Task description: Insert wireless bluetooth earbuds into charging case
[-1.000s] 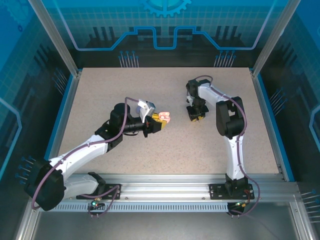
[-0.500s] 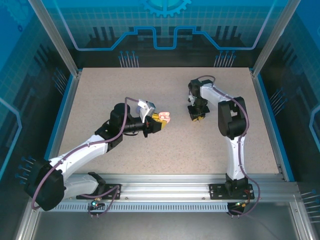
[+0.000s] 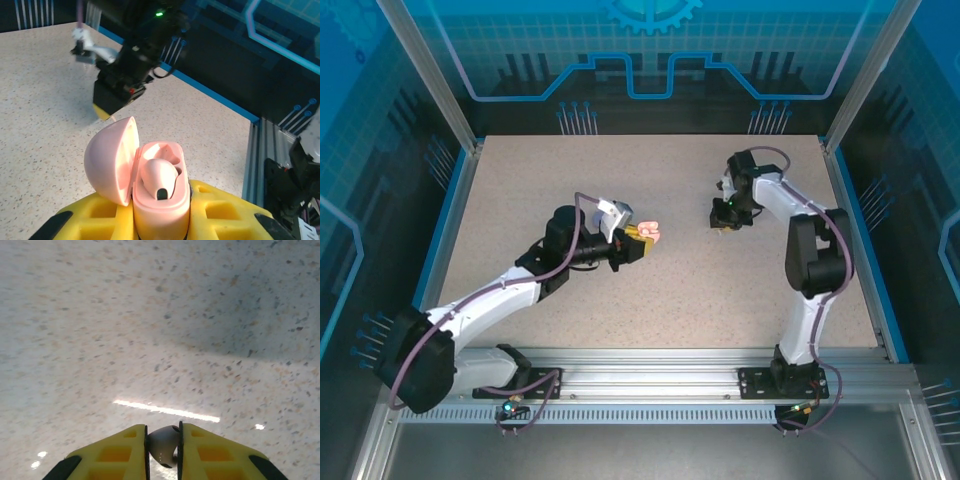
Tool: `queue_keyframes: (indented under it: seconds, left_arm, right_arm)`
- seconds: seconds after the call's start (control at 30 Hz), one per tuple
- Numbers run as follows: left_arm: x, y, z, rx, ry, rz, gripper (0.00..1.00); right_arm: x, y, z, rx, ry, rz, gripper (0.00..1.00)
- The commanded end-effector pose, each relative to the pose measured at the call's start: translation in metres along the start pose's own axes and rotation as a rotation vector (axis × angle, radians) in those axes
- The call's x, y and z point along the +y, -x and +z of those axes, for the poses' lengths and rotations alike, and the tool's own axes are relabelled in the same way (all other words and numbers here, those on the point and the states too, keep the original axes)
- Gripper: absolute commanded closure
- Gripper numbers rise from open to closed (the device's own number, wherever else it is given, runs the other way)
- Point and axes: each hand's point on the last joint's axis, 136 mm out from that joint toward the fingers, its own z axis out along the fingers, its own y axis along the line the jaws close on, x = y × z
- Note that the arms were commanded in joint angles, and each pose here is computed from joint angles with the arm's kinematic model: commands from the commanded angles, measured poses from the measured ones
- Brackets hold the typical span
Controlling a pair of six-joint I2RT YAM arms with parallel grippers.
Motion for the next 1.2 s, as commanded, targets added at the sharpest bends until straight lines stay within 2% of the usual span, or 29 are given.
queue_keyframes:
  seconds: [0.0, 0.3, 0.9, 1.17]
  left_arm:
    - [0.018, 0.002, 0.005, -0.031, 0.066, -0.047, 0.94]
    - [0.034, -0.004, 0.015, -0.047, 0.106, -0.06, 0.94]
    - [0.023, 0.01, 0.023, -0.112, 0.07, 0.216, 0.93]
    - [0.013, 0.024, 0.024, -0.134, 0.051, 0.281, 0.94]
  right_arm:
    - [0.028, 0.006, -0.022, -0.082, 0.156, 0.017, 0.8]
    - [0.072, -0.006, -0.082, -0.211, 0.362, -0.003, 0.8]
    - [0.169, -0.055, -0.202, -0.437, 0.622, -0.159, 0.79]
    - [0.196, -0.068, -0.227, -0.506, 0.681, -0.239, 0.79]
